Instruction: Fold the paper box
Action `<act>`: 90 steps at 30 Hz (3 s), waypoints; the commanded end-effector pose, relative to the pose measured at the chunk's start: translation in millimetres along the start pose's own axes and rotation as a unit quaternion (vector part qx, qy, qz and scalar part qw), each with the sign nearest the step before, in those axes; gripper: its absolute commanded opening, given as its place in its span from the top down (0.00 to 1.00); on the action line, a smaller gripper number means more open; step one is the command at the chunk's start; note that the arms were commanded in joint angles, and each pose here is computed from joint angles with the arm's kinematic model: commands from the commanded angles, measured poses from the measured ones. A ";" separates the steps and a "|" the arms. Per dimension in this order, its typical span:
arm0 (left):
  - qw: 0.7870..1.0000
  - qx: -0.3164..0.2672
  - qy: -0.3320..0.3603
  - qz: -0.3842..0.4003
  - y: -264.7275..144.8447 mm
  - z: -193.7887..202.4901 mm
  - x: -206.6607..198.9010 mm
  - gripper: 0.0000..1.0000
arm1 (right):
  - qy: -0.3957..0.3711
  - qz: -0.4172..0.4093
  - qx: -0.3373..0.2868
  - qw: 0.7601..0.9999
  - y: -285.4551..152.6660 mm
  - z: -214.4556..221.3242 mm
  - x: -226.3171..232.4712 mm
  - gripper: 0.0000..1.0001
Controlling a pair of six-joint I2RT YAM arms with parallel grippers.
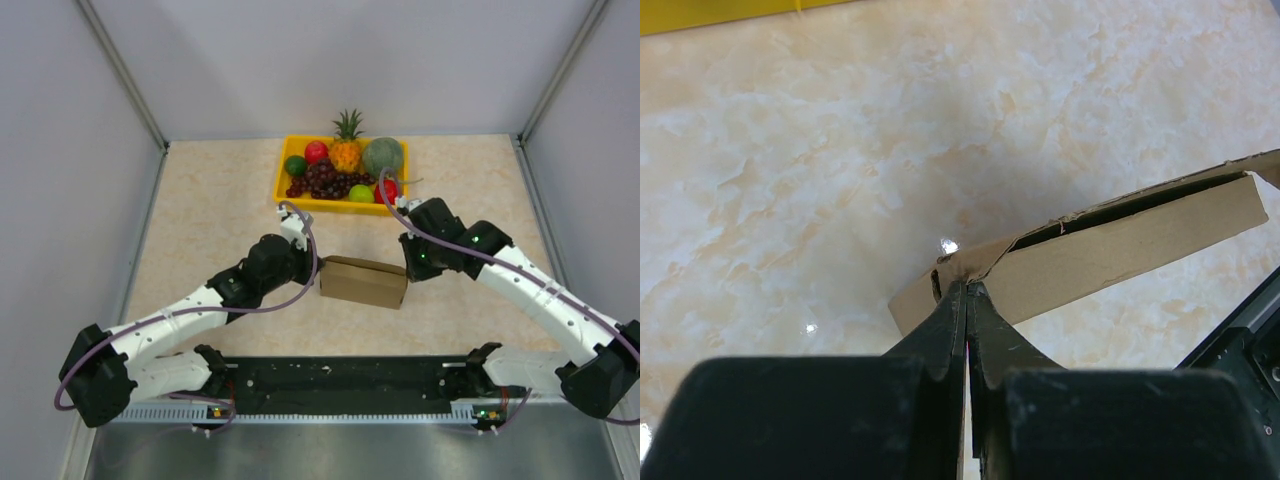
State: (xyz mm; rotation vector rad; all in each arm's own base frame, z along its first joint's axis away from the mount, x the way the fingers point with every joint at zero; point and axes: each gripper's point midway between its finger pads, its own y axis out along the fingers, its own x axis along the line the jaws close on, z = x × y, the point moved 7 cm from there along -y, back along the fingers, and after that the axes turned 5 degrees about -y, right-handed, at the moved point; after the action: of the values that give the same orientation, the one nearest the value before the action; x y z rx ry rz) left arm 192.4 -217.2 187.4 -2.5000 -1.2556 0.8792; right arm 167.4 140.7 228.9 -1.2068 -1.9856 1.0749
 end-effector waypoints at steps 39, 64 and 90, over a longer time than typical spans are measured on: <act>0.998 0.063 -0.008 -0.022 -10.4 26.8 7.3 1.00 | 0.194 0.114 -0.088 0.970 23.3 23.2 8.0 1.00; 0.992 0.035 -0.116 -0.023 -8.8 48.1 2.8 1.00 | 0.163 0.142 -0.232 0.949 47.2 66.3 2.3 1.00; 0.998 0.021 0.003 -0.063 -9.6 97.0 37.9 1.00 | 0.144 0.099 -0.226 0.958 45.1 73.4 5.7 0.85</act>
State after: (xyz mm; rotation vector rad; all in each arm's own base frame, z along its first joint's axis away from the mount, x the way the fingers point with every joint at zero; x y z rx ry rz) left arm 163.4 -214.1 162.8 -2.6953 -1.3736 0.9414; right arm 144.5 149.3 173.7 -1.7564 -1.9217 0.1948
